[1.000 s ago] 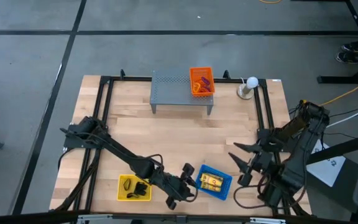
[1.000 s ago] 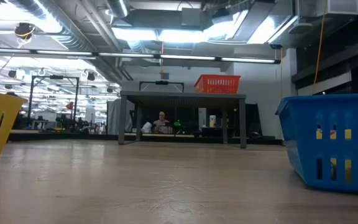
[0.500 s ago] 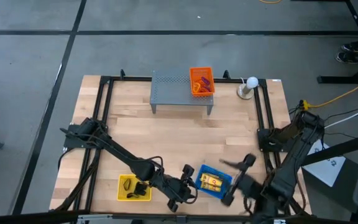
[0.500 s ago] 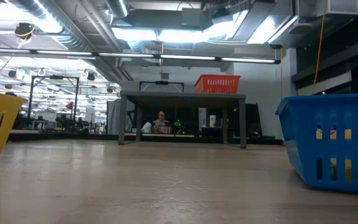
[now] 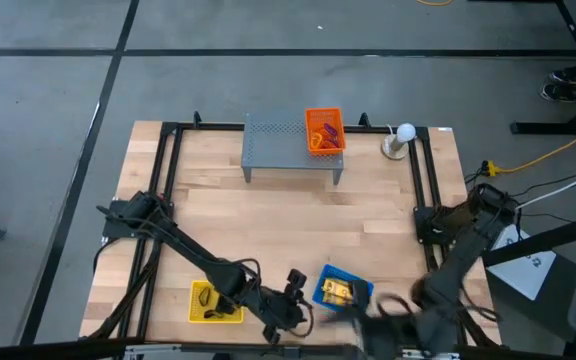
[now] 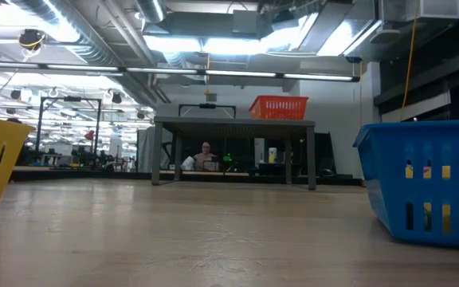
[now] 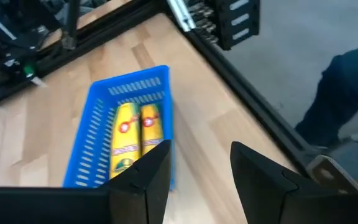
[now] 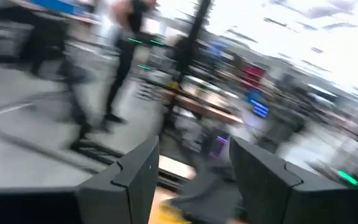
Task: Pick & Place Office Desk Supplies
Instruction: Put the blue basket onto the shelf
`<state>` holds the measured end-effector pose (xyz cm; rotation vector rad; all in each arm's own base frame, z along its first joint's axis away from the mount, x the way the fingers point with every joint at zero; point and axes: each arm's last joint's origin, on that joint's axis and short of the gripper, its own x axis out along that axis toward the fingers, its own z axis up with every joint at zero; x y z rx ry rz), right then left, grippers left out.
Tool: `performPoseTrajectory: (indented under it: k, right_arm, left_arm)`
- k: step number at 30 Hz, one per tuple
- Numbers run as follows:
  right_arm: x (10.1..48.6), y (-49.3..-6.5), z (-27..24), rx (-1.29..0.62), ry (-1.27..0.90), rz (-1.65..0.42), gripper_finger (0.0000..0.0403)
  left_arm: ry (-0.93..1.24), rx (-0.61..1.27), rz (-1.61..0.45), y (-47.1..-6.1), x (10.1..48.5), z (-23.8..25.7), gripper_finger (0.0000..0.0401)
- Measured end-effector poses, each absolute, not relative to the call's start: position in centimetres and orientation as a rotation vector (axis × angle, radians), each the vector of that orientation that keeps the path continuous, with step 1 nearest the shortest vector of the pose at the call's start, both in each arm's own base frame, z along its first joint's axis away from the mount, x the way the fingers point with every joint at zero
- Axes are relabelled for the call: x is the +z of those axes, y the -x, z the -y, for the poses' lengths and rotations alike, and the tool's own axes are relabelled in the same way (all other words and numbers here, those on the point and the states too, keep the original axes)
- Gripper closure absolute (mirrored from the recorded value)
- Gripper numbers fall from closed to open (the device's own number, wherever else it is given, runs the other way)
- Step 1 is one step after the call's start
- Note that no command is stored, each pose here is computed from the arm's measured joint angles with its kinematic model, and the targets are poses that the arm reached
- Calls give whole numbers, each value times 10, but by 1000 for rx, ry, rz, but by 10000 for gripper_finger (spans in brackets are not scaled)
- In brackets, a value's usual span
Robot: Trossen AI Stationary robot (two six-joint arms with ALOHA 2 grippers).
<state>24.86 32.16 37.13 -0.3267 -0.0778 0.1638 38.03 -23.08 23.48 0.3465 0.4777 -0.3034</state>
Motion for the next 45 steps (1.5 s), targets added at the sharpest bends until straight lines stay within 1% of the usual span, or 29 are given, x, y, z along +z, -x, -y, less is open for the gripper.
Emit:
performPoseTrajectory:
  k: [2,4,8,9,11,12,14,15,17,19,20,24,27,29,31,33,35,36,37,38,39,40,41,43,45]
  right_arm:
    - [372,-232,-333,225,374,92,206]
    - [375,-213,-341,208,435,96,206]
    - [377,-184,-350,57,492,58,206]
    - [378,-180,-351,10,473,51,206]
    - [380,-173,-350,-117,347,18,206]
    - [379,-172,-347,-175,317,-2,206]
    - [369,-172,-345,-285,317,-48,206]
    - [361,-173,-344,-297,332,-61,206]
    - [349,-171,-342,-215,334,-90,206]
    - [347,-164,-337,-103,214,-130,206]
    - [348,-160,-335,-91,166,-139,206]
    - [340,-148,-333,-128,135,-146,206]
    - [342,-134,-333,-163,111,-106,206]
    - [335,-129,-334,-151,93,-107,206]
    - [325,-134,-335,-154,74,-106,206]
    - [321,-149,-334,-145,64,-114,206]
    - [322,-168,-332,-41,84,-128,206]
    - [327,-178,-333,73,99,-105,206]
    - [335,-186,-333,244,133,-43,206]
    - [345,-192,-331,421,166,59,206]
    - [352,-195,-325,552,178,136,206]
    - [355,-196,-316,615,167,149,206]
    - [356,-196,-307,605,129,117,206]
    - [345,-190,-293,484,74,46,206]
    - [331,-183,-279,445,55,37,206]
  left_arm:
    - [-354,-309,-484,-378,234,235,240]
    - [-357,-313,-485,-376,234,237,240]
    - [-395,-326,-473,-375,234,239,240]
    - [-402,-327,-473,-375,234,239,240]
    - [-404,-324,-474,-376,234,237,240]
    - [-403,-325,-474,-376,234,237,240]
    - [-397,-339,-467,-377,235,236,240]
    - [-397,-353,-454,-378,236,236,240]
    - [-386,-366,-431,-381,238,234,240]
    - [-380,-372,-412,-385,240,230,240]
    - [-386,-377,-405,-386,240,228,240]
    - [-389,-380,-398,-393,241,217,240]
    - [-375,-366,-402,-396,241,212,240]
    - [-382,-370,-401,-397,241,210,240]
    - [-382,-379,-401,-398,241,207,240]
    - [-380,-377,-403,-400,241,205,240]
    - [-379,-373,-405,-401,241,203,240]
    - [-379,-370,-406,-401,241,202,240]
    - [-379,-369,-407,-401,241,201,240]
    - [-379,-368,-408,-401,240,201,240]
    - [-380,-368,-408,-401,240,201,240]
    - [-383,-368,-408,-401,240,201,240]
    - [-383,-369,-407,-401,240,201,240]
    - [-377,-380,-404,-400,241,204,240]
    - [-369,-402,-408,-398,240,208,240]
